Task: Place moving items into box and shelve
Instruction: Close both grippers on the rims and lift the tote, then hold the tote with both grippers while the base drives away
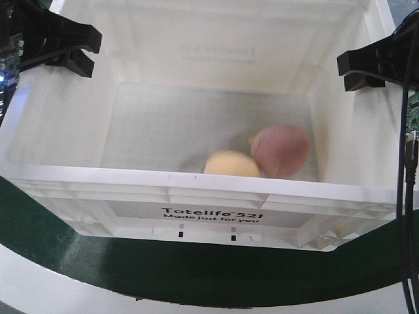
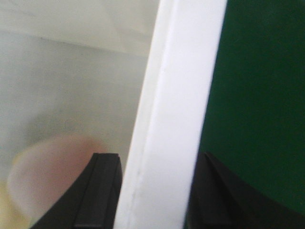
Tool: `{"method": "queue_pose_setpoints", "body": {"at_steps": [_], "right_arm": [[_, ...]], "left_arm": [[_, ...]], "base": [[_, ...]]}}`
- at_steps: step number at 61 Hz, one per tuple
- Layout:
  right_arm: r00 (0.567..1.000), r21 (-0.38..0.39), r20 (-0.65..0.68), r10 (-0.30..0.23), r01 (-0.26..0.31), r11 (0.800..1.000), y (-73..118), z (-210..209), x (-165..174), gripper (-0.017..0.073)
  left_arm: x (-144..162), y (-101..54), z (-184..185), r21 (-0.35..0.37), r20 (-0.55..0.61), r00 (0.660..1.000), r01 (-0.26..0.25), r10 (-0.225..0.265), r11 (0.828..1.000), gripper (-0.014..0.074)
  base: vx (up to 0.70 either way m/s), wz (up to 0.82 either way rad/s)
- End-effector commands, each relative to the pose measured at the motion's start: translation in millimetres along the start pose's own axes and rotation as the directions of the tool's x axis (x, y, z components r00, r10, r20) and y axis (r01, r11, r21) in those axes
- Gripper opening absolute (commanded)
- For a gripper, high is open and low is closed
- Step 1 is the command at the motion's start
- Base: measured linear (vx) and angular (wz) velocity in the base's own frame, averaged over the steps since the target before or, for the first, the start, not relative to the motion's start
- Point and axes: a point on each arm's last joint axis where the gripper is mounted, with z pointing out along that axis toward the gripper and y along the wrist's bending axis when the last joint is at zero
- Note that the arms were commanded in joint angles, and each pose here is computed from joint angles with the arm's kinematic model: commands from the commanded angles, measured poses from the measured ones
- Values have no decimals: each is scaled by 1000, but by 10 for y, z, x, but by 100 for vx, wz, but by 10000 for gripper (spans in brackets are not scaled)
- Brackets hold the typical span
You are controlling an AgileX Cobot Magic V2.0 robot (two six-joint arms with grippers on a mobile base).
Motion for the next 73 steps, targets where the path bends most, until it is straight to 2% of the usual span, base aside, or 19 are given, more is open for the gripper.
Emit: {"method": "queue_pose_setpoints", "body": {"at_steps": [1,27,73], "right_arm": [[982,-11,186,21,-20,1000,10,-253,-154,-6],[969,-17,248,25,-22,1000,17,-409,-227,-6],[977,-17,213,17,-14,1000,19,-396,-198,-6]], "left_arm": [[-77,-116,-365,105,178,984,-9,-10,994,-4],[-60,-113,-354,102,155,988,-9,-7,995,-4],[-64,-114,-358,102,162,987,-12,-5,995,-4]], "base": [[0,0],[0,0],[0,0]]}}
